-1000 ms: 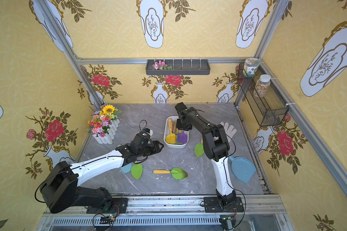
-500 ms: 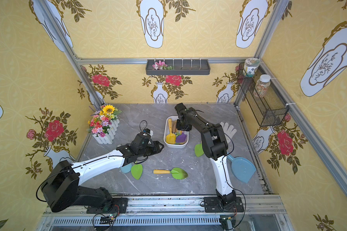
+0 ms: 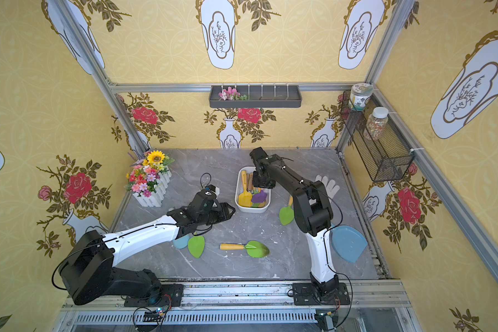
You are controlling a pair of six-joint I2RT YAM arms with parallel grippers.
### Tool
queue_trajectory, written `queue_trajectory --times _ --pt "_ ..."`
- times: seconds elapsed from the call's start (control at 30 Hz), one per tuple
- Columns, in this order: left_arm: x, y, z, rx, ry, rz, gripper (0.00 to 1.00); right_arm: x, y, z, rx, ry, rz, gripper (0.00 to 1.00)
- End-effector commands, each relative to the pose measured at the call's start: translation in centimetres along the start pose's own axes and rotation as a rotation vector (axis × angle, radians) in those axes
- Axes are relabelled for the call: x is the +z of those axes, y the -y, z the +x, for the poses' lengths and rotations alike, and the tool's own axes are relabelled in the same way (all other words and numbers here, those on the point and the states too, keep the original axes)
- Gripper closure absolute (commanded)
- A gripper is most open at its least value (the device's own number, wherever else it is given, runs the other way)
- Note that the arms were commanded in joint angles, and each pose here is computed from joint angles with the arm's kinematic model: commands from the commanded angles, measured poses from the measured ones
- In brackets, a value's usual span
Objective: Put the shovel into the storage box
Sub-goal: Place the shovel in the storage box, then pick up the shovel from the center of the board.
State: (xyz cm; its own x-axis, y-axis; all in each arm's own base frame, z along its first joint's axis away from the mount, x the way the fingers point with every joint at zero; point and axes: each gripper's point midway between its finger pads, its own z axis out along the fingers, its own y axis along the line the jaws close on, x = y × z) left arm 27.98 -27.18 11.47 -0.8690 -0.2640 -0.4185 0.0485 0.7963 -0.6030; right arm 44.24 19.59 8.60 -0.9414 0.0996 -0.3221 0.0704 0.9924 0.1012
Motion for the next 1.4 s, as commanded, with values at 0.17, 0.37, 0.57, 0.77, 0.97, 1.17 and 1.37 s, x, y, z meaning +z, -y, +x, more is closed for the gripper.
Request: queue_trajectory --times 0.17,0.37,0.57,0.77,0.97,1.17,1.37 --pt "-0.2 1.1 -0.2 0.017 -0.008 0.038 0.46 -2.8 -0.2 1.7 -0.032 0.033 -0.035 0.49" --pt "-0.3 2.7 0.0 0.041 -0.032 0.100 0.45 -4.6 0.4 3.1 -0.027 0.053 -0.054 0.44" --pt "-0.2 5.0 1.0 0.114 -0.070 0.166 0.41 -5.9 1.7 4.7 -0.014 0.063 -0.057 0.40" --pt "0.3 7.0 2.1 0.158 -0.106 0.224 0.41 -6.2 4.2 6.1 0.029 0.056 -0.042 0.40" --pt "1.0 8.4 3.2 0.186 -0.141 0.257 0.41 -5.9 7.5 7.1 0.094 0.041 -0.025 0.40" --pt "1.4 9.3 3.9 0.203 -0.157 0.276 0.41 -5.2 10.2 7.8 0.142 0.024 0.000 0.40" --pt "1.8 9.9 4.7 0.217 -0.168 0.288 0.41 -3.9 12.2 8.0 0.182 0.008 0.022 0.40"
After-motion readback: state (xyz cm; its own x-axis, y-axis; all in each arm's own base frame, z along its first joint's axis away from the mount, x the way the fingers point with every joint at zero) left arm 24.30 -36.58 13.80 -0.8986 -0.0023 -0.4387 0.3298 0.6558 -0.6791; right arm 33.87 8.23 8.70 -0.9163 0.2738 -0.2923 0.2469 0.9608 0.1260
